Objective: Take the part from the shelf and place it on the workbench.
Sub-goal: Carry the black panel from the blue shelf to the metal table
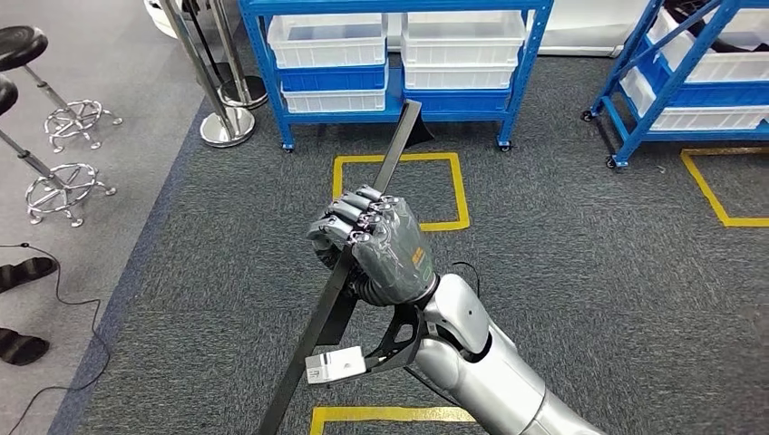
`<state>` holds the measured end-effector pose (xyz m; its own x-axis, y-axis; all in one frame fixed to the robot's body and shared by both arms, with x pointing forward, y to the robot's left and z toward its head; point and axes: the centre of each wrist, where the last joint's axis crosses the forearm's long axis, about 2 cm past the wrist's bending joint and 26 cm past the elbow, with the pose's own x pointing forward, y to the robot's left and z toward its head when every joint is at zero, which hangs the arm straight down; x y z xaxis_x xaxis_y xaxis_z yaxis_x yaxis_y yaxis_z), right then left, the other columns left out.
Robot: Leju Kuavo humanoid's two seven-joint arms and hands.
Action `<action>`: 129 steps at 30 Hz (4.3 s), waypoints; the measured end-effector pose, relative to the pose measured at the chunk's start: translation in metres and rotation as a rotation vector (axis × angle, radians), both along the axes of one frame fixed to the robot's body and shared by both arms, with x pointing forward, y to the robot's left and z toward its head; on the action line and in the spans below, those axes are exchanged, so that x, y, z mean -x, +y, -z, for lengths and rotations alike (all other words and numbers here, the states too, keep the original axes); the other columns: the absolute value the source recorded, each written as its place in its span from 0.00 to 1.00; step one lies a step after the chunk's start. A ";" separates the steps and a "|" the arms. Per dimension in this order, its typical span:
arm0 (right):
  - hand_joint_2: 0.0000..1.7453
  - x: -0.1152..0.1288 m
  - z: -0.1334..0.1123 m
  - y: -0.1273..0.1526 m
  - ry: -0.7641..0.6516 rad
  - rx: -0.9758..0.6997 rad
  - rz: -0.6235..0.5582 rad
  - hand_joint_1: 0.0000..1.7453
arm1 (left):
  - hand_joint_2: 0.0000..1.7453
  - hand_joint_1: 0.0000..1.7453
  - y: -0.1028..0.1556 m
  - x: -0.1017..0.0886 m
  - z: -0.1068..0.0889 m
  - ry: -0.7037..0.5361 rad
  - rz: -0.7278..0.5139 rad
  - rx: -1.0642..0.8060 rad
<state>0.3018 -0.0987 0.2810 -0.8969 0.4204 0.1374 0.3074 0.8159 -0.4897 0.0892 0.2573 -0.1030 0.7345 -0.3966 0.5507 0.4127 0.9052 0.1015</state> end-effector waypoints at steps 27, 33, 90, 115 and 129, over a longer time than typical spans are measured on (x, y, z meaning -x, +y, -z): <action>1.00 0.000 -0.003 -0.001 -0.019 -0.002 -0.008 1.00 | 1.00 0.00 -0.003 -0.001 0.000 -0.006 0.001 0.005; 1.00 0.000 -0.003 -0.001 -0.019 -0.003 -0.010 1.00 | 1.00 0.00 -0.003 0.001 0.000 0.000 0.002 0.004; 1.00 0.003 -0.001 -0.004 -0.036 -0.019 0.027 1.00 | 1.00 0.00 0.003 0.004 0.001 0.016 -0.005 0.029; 1.00 0.010 0.004 -0.005 -0.038 -0.048 0.055 1.00 | 1.00 0.00 0.019 0.015 0.004 0.051 0.019 -0.022; 1.00 0.014 0.006 -0.008 -0.034 -0.051 0.061 1.00 | 1.00 0.00 0.023 0.018 0.004 0.042 0.012 -0.031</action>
